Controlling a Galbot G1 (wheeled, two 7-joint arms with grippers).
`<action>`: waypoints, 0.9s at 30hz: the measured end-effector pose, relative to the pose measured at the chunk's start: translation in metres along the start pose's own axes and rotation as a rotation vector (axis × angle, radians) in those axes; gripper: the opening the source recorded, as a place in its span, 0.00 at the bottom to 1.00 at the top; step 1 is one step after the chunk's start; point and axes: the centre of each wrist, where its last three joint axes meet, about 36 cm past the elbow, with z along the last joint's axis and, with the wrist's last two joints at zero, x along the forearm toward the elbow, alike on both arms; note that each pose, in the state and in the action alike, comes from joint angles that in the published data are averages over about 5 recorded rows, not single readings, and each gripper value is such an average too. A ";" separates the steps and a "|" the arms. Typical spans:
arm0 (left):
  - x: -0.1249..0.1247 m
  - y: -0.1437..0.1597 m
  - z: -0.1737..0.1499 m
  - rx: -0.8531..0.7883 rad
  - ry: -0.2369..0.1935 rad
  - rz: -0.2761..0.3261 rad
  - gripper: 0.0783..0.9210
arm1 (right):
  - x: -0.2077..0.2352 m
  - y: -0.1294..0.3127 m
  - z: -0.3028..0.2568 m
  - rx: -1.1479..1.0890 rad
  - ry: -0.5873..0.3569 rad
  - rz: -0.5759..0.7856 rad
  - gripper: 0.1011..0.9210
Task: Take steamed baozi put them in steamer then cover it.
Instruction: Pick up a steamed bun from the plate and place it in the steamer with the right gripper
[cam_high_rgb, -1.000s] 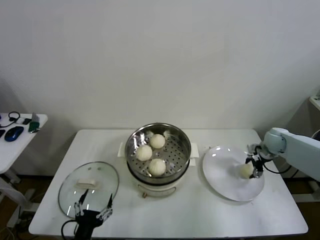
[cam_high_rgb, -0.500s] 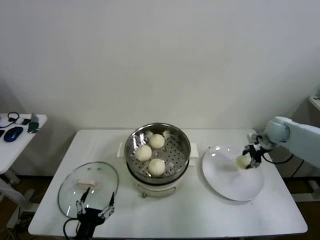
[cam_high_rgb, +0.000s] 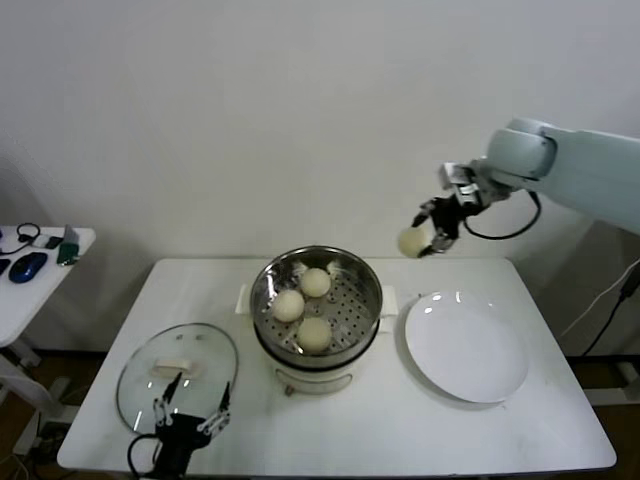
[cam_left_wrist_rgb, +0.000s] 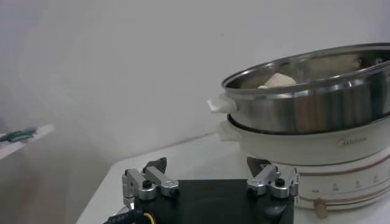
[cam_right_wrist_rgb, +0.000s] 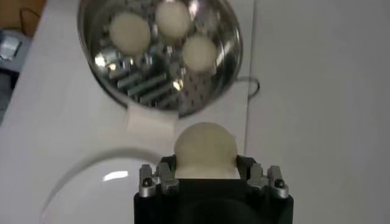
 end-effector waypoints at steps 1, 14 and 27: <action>0.000 0.000 0.000 0.000 0.000 -0.001 0.88 | -0.003 0.002 -0.011 0.009 -0.005 -0.006 0.67; 0.000 0.003 0.001 0.002 -0.001 -0.005 0.88 | -0.087 0.026 -0.075 0.069 0.017 -0.076 0.67; -0.003 0.003 0.002 0.003 -0.003 -0.002 0.88 | -0.151 0.042 -0.073 0.083 0.060 -0.095 0.67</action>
